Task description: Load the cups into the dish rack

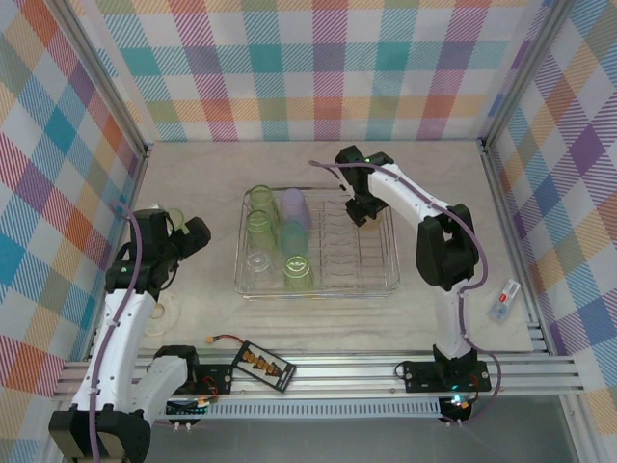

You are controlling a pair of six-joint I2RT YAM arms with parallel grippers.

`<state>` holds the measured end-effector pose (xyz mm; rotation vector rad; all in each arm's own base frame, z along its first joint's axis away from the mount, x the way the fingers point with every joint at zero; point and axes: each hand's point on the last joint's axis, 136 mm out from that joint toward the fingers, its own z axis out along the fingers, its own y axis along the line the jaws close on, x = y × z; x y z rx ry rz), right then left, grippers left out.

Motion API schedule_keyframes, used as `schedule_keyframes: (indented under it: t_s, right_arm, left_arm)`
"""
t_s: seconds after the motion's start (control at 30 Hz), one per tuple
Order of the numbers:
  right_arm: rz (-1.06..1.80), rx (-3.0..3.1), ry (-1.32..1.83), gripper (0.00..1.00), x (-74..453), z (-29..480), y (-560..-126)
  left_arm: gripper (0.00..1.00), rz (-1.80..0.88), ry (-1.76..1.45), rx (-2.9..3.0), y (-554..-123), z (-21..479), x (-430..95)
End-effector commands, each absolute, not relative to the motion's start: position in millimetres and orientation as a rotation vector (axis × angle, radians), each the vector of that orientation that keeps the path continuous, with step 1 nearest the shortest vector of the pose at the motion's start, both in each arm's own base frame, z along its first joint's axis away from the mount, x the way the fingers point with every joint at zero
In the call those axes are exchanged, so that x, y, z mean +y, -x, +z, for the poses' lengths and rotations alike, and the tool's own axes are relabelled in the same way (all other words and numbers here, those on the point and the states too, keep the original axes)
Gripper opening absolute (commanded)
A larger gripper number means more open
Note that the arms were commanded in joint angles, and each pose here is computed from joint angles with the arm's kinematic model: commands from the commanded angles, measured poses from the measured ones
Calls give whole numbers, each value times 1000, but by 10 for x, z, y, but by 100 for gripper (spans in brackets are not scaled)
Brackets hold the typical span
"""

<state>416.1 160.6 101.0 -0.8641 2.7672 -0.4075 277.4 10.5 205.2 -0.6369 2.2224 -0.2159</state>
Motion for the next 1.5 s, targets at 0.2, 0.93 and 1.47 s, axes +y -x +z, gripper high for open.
schedule_keyframes:
  t_s: [0.2, 0.93, 1.47]
  right_arm:
    - [-361, 2765, 898, 81, 1666, 1016, -4159]
    - [53, 2691, 591, 86, 1907, 2212, -3845]
    - [272, 2410, 426, 84, 1789, 2907, -3420]
  left_arm:
    - [100, -106, 750, 2216, -2522, 1973, 301]
    - [99, 29, 754, 2464, -2846, 1944, 358]
    - [79, 46, 660, 2733, -3857, 1431, 639]
